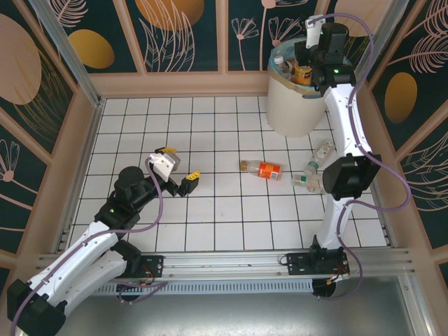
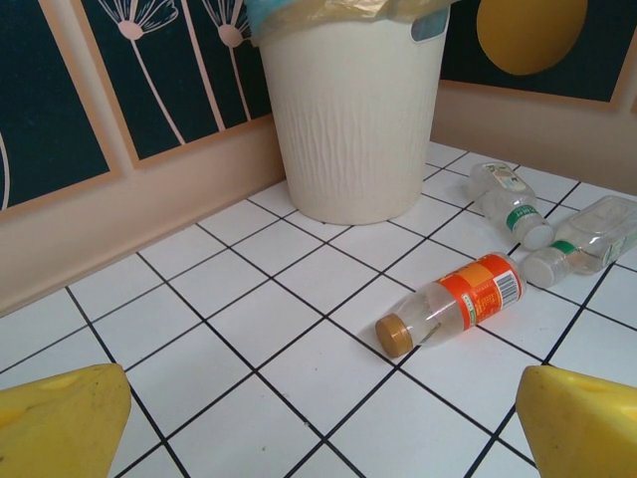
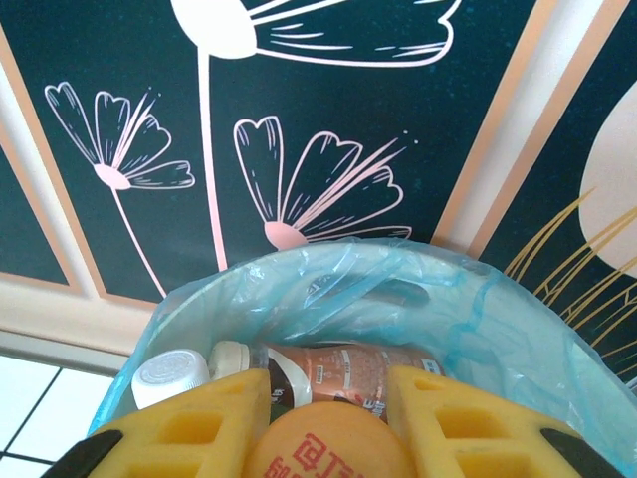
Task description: Put the plastic bottles in the bin
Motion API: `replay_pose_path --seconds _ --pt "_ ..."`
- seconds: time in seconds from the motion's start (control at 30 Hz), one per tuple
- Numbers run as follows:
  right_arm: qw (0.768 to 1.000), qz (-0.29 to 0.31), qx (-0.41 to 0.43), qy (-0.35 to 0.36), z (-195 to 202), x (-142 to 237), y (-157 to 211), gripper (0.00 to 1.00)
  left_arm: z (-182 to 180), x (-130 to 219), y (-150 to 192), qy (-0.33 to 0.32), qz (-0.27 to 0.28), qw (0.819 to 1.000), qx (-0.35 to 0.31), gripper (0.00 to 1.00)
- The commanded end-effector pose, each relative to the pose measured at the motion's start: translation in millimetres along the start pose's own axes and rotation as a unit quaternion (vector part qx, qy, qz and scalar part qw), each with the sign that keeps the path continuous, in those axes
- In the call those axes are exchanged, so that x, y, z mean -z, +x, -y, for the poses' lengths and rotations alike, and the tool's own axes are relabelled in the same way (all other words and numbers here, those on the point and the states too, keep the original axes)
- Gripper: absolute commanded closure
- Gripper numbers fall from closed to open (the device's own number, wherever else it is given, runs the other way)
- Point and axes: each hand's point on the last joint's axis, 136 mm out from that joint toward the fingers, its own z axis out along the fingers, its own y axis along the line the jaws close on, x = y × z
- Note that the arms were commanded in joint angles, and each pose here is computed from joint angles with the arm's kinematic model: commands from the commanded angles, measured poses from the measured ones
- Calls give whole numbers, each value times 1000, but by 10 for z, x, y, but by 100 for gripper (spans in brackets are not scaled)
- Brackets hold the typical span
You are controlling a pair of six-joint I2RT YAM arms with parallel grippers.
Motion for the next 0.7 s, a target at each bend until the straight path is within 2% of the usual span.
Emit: replay_pose_path --seconds 0.0,0.13,0.27,0.53,0.63,0.67 --pt "999 17 -21 36 185 104 -112 94 -13 14 26 -5 -1 1000 -5 1" --pt "993 76 -10 84 372 202 -447 94 -29 28 17 -11 1 1000 -7 1" --pt "991 85 9 104 444 116 -508 94 -42 28 35 -15 -1 1000 -9 1" --pt "989 50 68 125 518 -361 -128 92 -47 5 84 -16 -9 1000 -9 1" --pt "987 33 85 129 530 -536 109 83 -47 -11 113 -15 -14 1000 -9 1" --pt "987 27 91 130 528 -594 195 76 -47 -16 119 -15 -15 1000 -9 1"
